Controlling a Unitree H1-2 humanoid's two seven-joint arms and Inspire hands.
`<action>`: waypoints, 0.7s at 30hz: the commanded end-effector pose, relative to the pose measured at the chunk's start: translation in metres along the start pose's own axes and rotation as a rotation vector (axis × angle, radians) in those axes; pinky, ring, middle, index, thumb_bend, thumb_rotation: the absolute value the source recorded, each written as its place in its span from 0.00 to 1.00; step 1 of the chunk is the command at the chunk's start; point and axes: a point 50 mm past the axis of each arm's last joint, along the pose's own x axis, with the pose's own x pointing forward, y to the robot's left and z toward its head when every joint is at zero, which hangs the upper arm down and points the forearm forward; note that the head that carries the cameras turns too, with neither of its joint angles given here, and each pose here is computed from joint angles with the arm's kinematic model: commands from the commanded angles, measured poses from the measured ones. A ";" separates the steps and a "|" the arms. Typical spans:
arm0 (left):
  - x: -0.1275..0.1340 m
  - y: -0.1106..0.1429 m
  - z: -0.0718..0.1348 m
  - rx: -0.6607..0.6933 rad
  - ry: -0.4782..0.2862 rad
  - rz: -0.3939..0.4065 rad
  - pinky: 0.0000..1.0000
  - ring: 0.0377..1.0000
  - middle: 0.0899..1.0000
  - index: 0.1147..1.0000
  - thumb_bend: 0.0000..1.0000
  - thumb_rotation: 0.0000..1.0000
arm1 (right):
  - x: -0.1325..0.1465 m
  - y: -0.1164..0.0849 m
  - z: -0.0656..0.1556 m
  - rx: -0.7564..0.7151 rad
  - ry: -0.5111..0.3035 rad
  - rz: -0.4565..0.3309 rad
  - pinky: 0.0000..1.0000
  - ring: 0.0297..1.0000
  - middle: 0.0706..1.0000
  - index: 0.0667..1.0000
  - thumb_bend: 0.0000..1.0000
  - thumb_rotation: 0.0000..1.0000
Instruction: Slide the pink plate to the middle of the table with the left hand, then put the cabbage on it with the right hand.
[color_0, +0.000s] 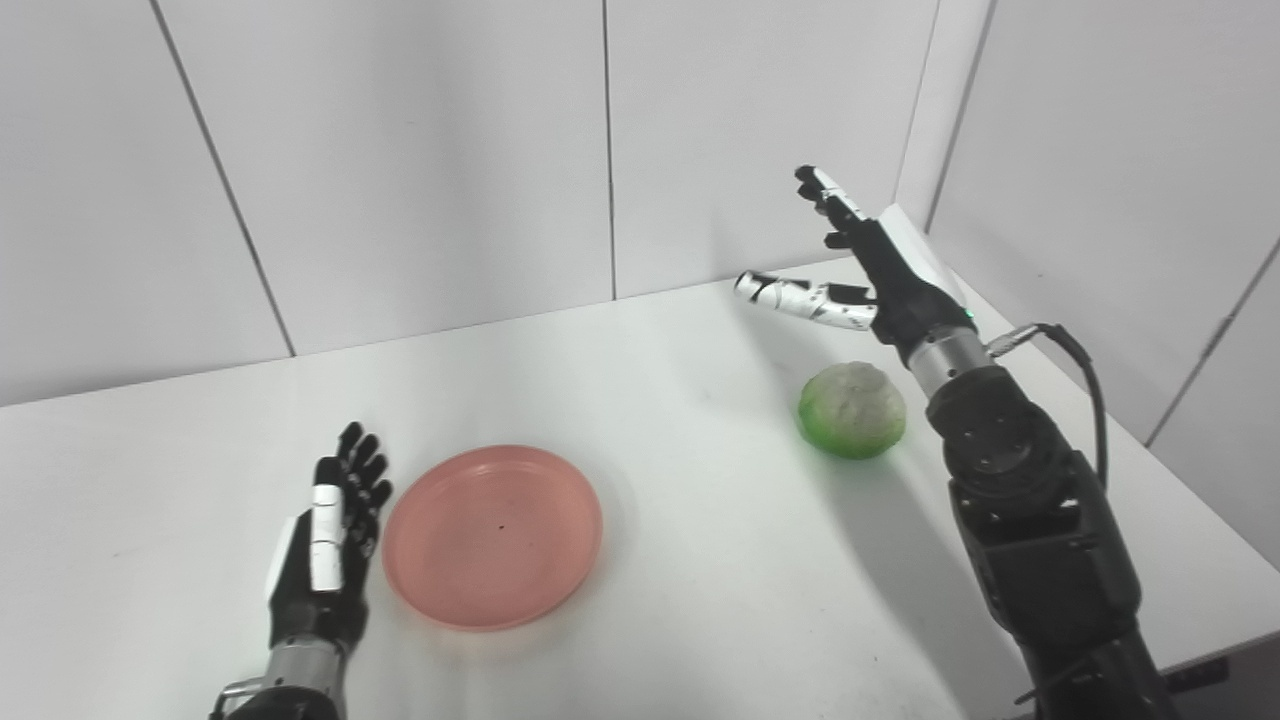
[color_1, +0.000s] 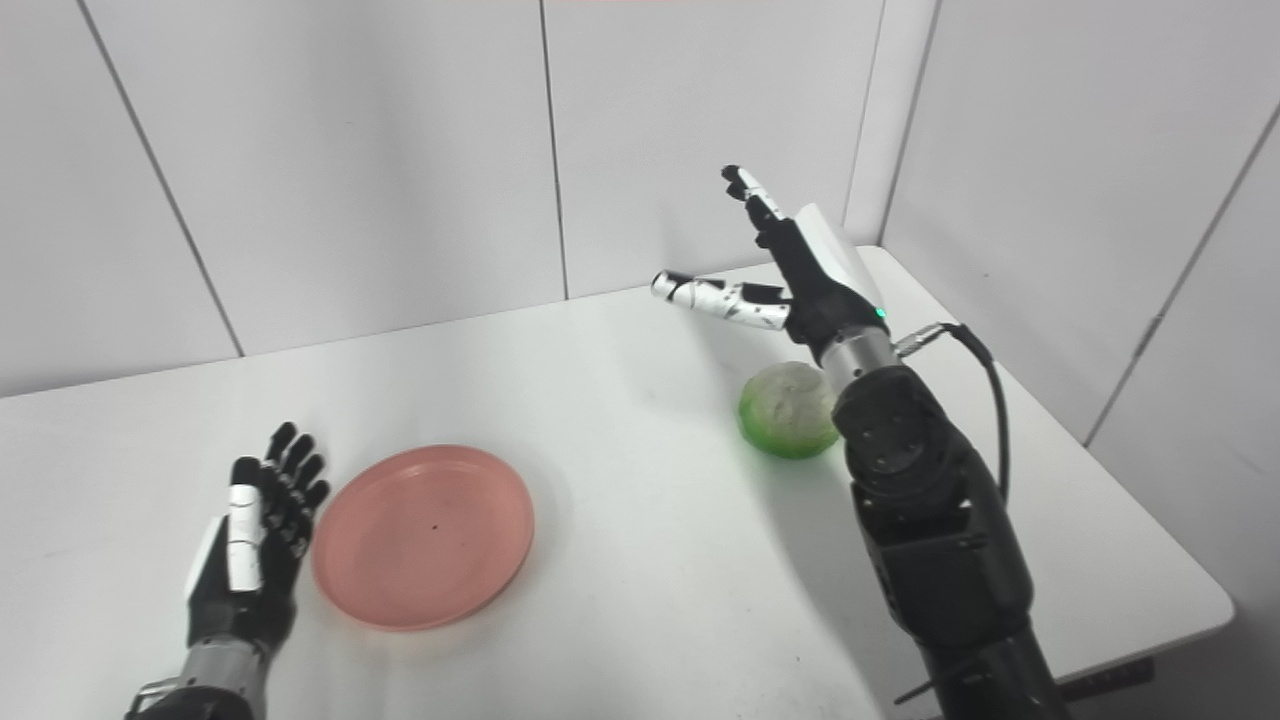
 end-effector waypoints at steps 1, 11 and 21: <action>0.001 0.009 -0.005 -0.016 -0.015 0.003 0.99 0.99 0.99 0.99 0.79 1.00 | 0.007 -0.020 0.015 -0.041 -0.037 -0.055 0.87 0.95 0.92 0.92 0.78 0.51; -0.001 0.028 -0.008 -0.025 -0.036 0.005 0.96 0.97 0.97 0.98 0.76 0.98 | 0.010 -0.030 -0.004 -0.264 0.116 -0.057 0.90 1.00 0.96 0.91 0.90 0.51; -0.005 0.030 -0.003 -0.014 -0.038 0.012 0.94 0.96 0.95 0.95 0.73 1.00 | 0.016 -0.017 -0.021 -0.443 0.220 0.026 1.00 0.98 0.92 0.90 0.99 0.48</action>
